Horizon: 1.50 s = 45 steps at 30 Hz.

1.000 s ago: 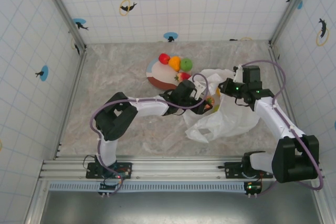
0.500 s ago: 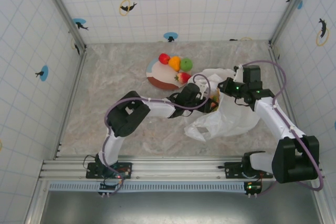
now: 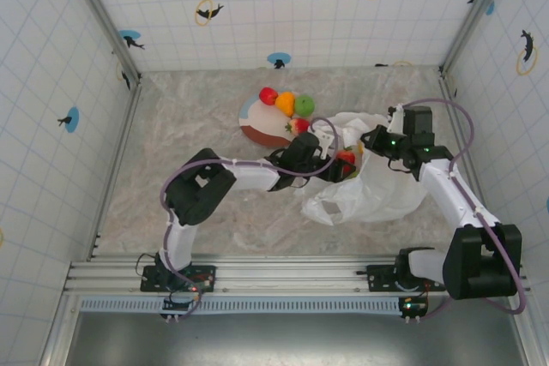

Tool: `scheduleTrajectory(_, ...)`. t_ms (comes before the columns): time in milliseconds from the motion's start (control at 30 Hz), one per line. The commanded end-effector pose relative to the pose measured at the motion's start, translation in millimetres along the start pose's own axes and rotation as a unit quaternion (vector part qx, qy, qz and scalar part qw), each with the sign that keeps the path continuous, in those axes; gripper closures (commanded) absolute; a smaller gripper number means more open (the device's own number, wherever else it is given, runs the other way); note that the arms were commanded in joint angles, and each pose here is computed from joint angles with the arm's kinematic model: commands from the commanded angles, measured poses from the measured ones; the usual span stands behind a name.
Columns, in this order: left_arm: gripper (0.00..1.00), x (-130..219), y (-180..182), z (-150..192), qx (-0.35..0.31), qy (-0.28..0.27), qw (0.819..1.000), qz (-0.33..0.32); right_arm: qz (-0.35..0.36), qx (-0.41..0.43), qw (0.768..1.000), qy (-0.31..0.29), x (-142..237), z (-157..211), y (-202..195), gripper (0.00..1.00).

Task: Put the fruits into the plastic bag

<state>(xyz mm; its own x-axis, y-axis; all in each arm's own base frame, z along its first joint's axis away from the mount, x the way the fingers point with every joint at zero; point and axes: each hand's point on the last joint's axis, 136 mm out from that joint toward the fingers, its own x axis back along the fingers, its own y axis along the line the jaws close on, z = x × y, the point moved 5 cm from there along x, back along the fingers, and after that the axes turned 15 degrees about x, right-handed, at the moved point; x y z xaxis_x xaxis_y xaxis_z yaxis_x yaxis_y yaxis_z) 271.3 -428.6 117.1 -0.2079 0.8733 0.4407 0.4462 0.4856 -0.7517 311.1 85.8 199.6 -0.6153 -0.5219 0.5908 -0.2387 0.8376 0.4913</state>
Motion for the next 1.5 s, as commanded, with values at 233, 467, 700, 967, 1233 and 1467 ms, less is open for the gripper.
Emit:
scheduleTrajectory(233,0.16,60,-21,10,-0.064,0.006,0.998,0.012,0.032,0.035,0.999,0.015,6,0,-13,1.0)
scheduleTrajectory(467,0.18,88,-26,25,-0.101,0.029,0.994,0.008,0.028,0.035,0.999,0.015,3,-1,-13,1.0)
scheduleTrajectory(700,0.19,117,-30,26,-0.152,0.045,0.987,0.009,0.026,0.038,0.999,0.017,2,-2,-15,1.0)
scheduleTrajectory(967,0.19,163,-35,2,-0.164,-0.005,0.986,0.029,0.03,0.043,0.998,0.018,3,-1,-16,1.0)
scheduleTrajectory(1233,0.18,190,24,-67,-0.068,-0.134,0.978,-0.146,0.048,0.05,0.997,0.023,8,-2,-20,1.0)
scheduleTrajectory(1467,0.16,158,66,-98,-0.023,-0.11,0.974,-0.199,0.071,0.057,0.996,0.024,13,0,-25,1.0)
